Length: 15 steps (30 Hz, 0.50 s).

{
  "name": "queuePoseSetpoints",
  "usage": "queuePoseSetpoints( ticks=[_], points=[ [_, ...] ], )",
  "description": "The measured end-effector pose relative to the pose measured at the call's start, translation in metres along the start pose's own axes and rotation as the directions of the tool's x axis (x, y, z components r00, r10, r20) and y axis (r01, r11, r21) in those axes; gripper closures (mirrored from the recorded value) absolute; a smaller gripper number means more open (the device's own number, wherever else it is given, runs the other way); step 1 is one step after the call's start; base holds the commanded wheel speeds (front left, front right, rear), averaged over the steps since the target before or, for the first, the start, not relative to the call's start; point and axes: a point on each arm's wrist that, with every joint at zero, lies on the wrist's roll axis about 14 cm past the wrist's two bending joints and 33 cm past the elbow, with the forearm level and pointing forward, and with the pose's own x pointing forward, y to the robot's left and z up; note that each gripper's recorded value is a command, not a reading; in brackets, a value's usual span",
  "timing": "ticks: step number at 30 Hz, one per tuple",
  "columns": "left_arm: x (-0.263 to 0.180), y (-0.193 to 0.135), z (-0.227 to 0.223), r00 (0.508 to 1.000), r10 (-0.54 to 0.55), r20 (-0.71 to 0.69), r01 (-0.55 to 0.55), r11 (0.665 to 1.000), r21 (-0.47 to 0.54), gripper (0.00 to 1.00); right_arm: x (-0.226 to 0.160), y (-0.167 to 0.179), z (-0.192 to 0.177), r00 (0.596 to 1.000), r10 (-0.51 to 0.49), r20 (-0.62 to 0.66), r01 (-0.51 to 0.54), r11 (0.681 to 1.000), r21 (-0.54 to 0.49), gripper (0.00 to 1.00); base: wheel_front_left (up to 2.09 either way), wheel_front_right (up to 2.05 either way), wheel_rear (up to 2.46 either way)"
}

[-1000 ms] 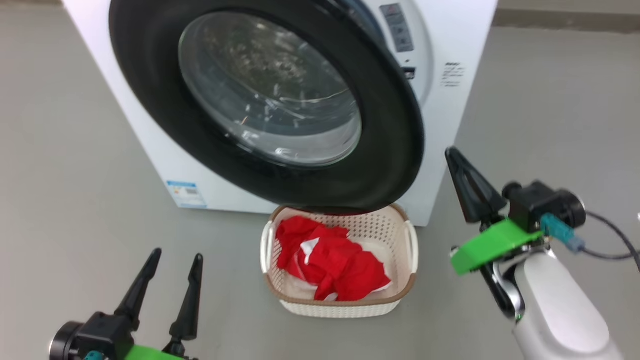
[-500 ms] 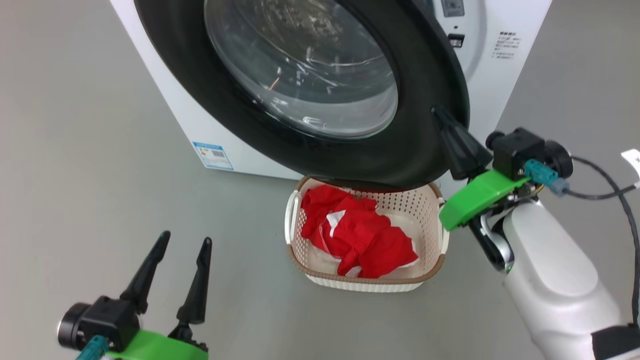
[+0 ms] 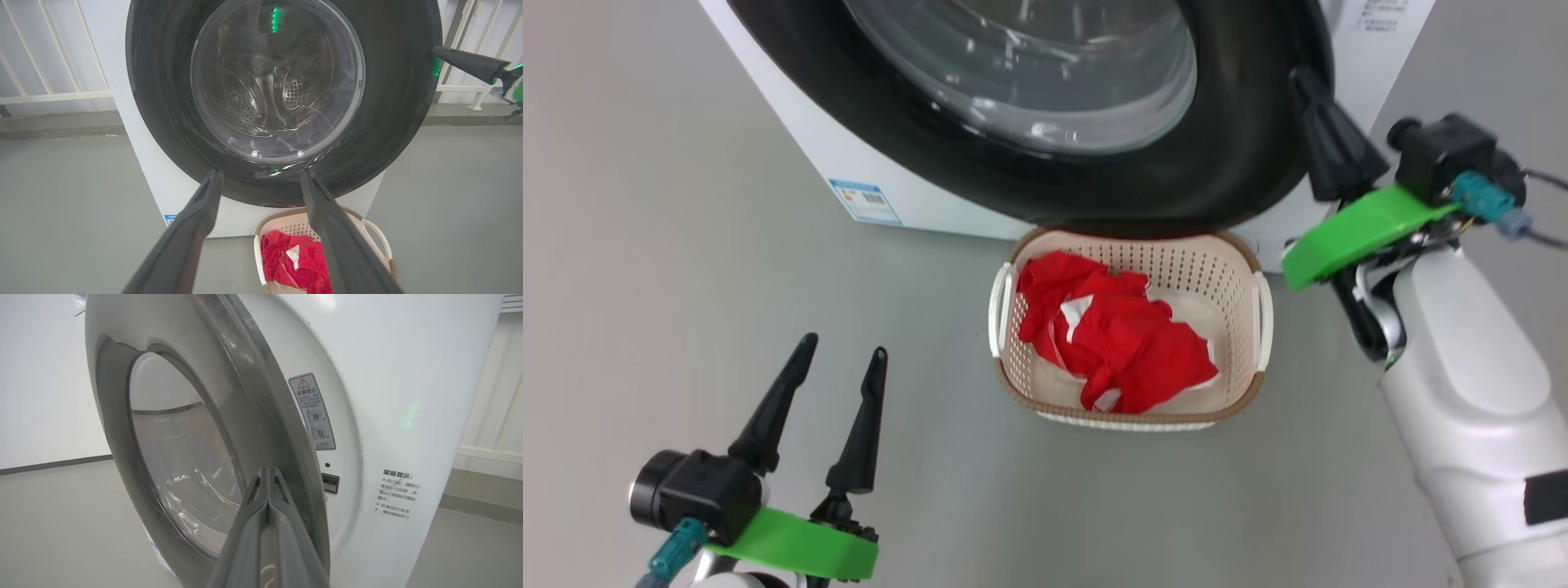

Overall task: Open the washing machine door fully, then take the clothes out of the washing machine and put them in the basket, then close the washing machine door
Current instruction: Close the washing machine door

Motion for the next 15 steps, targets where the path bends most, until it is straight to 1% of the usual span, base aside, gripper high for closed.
queuePoseSetpoints(
  ticks=[5,10,15],
  points=[
    [0.011,-0.004,-0.008,1.0,-0.013,-0.021,0.014,1.0,0.008,0.0,0.019,-0.012,0.001,1.0,-0.012,0.018,0.012,1.0,0.01,1.0,0.0,0.0,0.0],
    [0.021,-0.006,-0.02,0.999,-0.021,-0.049,0.021,1.0,0.007,0.0,0.04,-0.019,0.0,1.0,0.004,0.028,-0.004,1.0,-0.005,1.0,0.0,0.0,0.0],
    [0.031,-0.007,-0.028,0.997,-0.028,-0.069,0.029,0.999,0.018,0.0,0.058,-0.03,-0.001,0.999,-0.001,0.039,0.001,1.0,-0.008,1.0,0.0,0.0,0.0]
  ],
)
